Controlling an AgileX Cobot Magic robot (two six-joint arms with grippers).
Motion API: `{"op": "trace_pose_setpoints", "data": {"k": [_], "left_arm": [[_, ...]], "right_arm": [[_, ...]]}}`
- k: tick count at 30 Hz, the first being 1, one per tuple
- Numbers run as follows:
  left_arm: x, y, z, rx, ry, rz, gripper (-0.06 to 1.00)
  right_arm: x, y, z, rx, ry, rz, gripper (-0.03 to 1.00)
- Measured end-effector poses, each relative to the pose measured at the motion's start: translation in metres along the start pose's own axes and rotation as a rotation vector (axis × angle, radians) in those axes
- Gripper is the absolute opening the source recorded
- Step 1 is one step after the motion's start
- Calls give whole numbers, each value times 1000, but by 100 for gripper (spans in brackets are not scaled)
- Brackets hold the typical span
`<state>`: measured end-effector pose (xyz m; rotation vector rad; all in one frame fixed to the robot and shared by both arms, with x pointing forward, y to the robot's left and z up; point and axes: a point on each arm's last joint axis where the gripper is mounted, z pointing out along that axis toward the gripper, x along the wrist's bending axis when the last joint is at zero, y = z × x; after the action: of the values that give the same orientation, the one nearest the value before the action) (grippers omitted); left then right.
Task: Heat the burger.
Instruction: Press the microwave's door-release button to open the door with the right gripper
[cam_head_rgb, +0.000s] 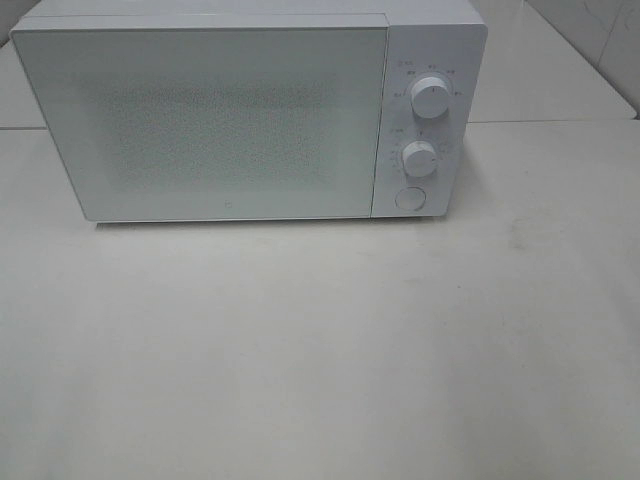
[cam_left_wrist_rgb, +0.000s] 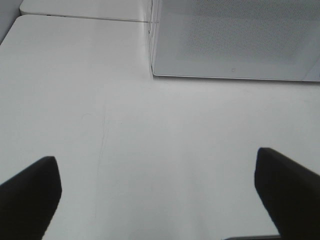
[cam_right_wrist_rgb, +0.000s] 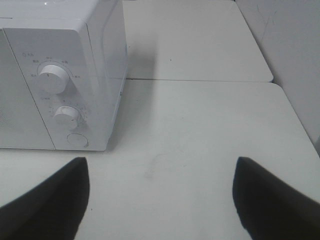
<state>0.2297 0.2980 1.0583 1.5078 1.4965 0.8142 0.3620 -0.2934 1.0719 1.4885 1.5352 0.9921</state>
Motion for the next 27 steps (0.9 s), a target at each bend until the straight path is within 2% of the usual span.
{"op": "trace_pose_setpoints", "data": {"k": [7,12,27], "left_arm": [[0,0,0,0,0,0,99],[0,0,0,0,0,0,99],[0,0,0,0,0,0,99]], "right_arm": [[3,4,27,11,14,-5,76],[6,8,51,-22,32,-7,76],[11,1,105,-31,65,-7,76]]}}
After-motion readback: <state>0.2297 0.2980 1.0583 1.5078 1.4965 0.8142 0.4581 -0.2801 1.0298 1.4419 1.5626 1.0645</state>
